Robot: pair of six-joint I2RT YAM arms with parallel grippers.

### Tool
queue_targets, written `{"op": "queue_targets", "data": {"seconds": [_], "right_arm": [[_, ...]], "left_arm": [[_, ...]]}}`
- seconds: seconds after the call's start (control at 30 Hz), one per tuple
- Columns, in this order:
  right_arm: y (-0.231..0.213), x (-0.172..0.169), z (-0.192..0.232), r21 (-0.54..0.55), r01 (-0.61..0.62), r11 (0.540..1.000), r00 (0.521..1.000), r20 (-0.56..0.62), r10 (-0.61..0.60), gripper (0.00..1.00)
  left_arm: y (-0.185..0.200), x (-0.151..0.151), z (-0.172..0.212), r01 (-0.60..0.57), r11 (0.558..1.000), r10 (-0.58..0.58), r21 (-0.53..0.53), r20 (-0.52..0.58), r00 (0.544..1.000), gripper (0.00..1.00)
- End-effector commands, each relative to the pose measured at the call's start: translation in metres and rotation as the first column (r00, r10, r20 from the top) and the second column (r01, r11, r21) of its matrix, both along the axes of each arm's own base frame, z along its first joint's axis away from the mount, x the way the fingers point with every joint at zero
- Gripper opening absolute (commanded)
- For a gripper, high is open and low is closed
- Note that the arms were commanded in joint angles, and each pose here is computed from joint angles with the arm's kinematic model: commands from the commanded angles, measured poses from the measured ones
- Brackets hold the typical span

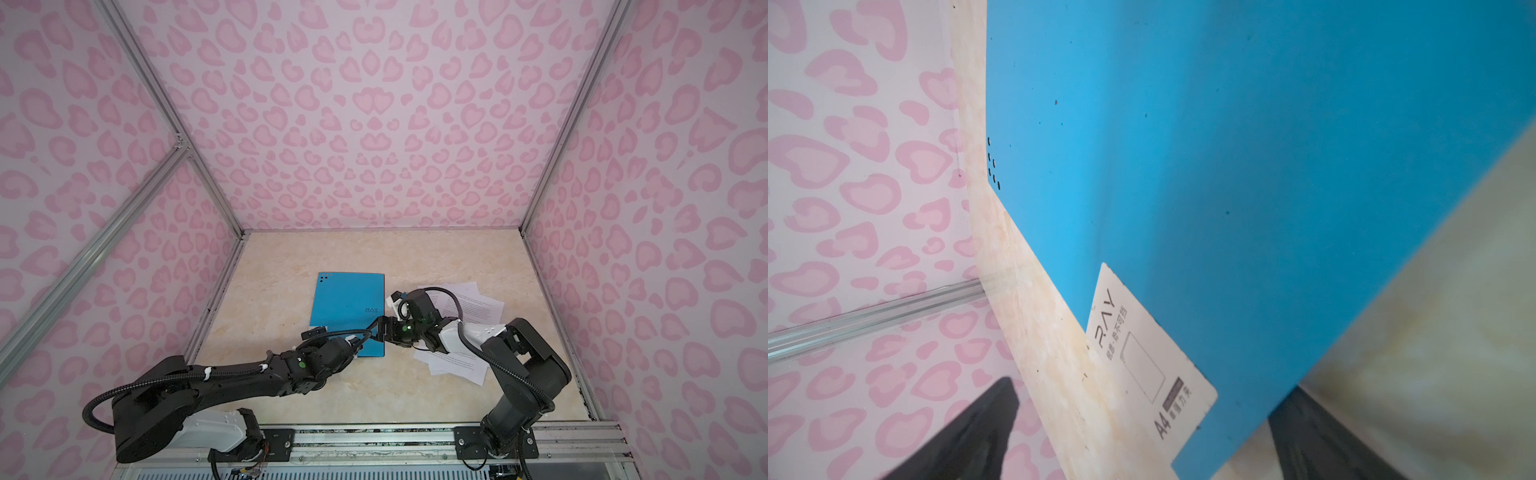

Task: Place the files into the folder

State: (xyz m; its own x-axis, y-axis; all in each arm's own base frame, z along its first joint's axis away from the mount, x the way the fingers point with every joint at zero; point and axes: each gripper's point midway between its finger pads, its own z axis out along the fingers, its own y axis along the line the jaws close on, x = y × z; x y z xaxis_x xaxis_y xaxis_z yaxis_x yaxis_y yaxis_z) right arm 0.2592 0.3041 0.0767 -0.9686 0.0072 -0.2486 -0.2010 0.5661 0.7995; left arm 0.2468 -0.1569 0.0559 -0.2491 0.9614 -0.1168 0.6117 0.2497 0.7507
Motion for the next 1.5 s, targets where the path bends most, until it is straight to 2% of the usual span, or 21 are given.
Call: {"op": "queue_targets", "data": {"seconds": [0.0, 0.27, 0.5, 1.47], "right_arm": [[-0.004, -0.003, -0.003, -0.016, 0.001, 1.0, 1.0, 0.0, -0.001, 0.98], [-0.007, -0.005, -0.006, -0.013, 0.003, 1.0, 1.0, 0.0, -0.003, 0.98], [-0.006, -0.003, -0.009, 0.014, 0.007, 1.0, 1.0, -0.009, -0.007, 0.98], [0.011, 0.009, -0.011, 0.103, 0.001, 0.995, 0.999, -0.039, 0.003, 0.99]], "left_arm": [[-0.005, 0.008, 0.007, -0.006, 1.0, 0.006, -0.015, 0.041, 0.999, 0.98], [-0.004, 0.014, 0.01, -0.018, 1.0, 0.018, 0.005, 0.092, 0.996, 0.98], [-0.004, 0.018, 0.021, -0.04, 0.999, 0.044, -0.031, 0.131, 0.99, 0.98], [0.002, 0.021, 0.02, -0.079, 0.995, 0.086, -0.067, 0.111, 0.99, 0.98]]}}
